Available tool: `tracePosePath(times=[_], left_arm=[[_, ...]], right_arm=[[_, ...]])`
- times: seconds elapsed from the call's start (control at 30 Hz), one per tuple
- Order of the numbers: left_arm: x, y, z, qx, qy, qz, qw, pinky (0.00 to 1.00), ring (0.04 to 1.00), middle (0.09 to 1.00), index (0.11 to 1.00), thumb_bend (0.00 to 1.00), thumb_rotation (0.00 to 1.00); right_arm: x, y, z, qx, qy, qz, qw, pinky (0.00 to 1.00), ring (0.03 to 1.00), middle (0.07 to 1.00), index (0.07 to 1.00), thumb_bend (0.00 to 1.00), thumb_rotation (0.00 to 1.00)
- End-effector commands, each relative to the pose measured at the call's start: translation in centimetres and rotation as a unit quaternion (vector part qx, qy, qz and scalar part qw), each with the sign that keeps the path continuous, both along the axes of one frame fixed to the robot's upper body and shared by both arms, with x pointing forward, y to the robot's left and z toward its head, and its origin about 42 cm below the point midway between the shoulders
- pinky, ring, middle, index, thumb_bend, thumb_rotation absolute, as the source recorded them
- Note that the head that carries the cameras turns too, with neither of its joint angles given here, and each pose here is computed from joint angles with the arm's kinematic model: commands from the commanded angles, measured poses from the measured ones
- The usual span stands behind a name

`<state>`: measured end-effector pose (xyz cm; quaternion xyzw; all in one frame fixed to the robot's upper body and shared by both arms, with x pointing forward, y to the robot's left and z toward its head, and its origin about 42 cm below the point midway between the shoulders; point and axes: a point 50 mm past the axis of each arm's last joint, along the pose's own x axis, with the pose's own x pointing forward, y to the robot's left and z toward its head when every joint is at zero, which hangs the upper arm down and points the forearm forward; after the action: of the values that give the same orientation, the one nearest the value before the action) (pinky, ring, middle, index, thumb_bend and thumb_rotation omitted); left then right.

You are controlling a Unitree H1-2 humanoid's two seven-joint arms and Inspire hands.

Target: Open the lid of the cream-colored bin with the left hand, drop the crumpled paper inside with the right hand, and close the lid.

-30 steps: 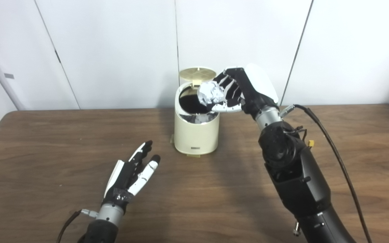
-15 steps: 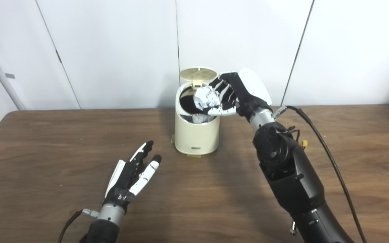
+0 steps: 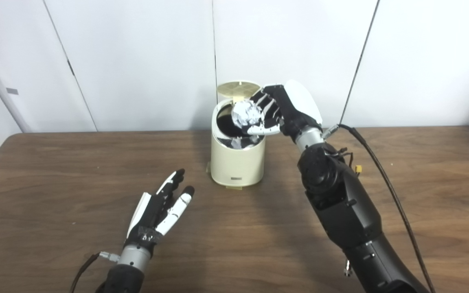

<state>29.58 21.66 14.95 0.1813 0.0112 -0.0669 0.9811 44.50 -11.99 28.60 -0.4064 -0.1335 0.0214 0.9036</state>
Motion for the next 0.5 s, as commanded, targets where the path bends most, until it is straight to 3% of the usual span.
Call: tracePosePath(times=[0.0, 0.3, 0.47], left_arm=[[0.20, -0.51, 0.55, -0.007, -0.008, -0.006, 1.000, 0.96, 0.964, 0.950, 0.993, 0.55, 0.79], [0.15, -0.72, 0.53, -0.014, -0.007, -0.006, 1.000, 0.98, 0.973, 0.956, 1.000, 0.53, 0.77], [0.18, -0.73, 0.56, -0.011, -0.010, -0.003, 1.000, 0.98, 0.972, 0.952, 0.995, 0.54, 0.78]], right_arm=[[0.47, 0.86, 3.48, 0.004, -0.061, 0.012, 0.998, 0.32, 0.372, 0.487, 0.531, 0.51, 0.00], [0.66, 0.77, 3.33, -0.008, -0.055, 0.016, 0.998, 0.34, 0.379, 0.493, 0.522, 0.52, 0.00], [0.67, 0.77, 3.22, -0.019, -0.051, 0.018, 0.998, 0.42, 0.404, 0.490, 0.529, 0.52, 0.00]])
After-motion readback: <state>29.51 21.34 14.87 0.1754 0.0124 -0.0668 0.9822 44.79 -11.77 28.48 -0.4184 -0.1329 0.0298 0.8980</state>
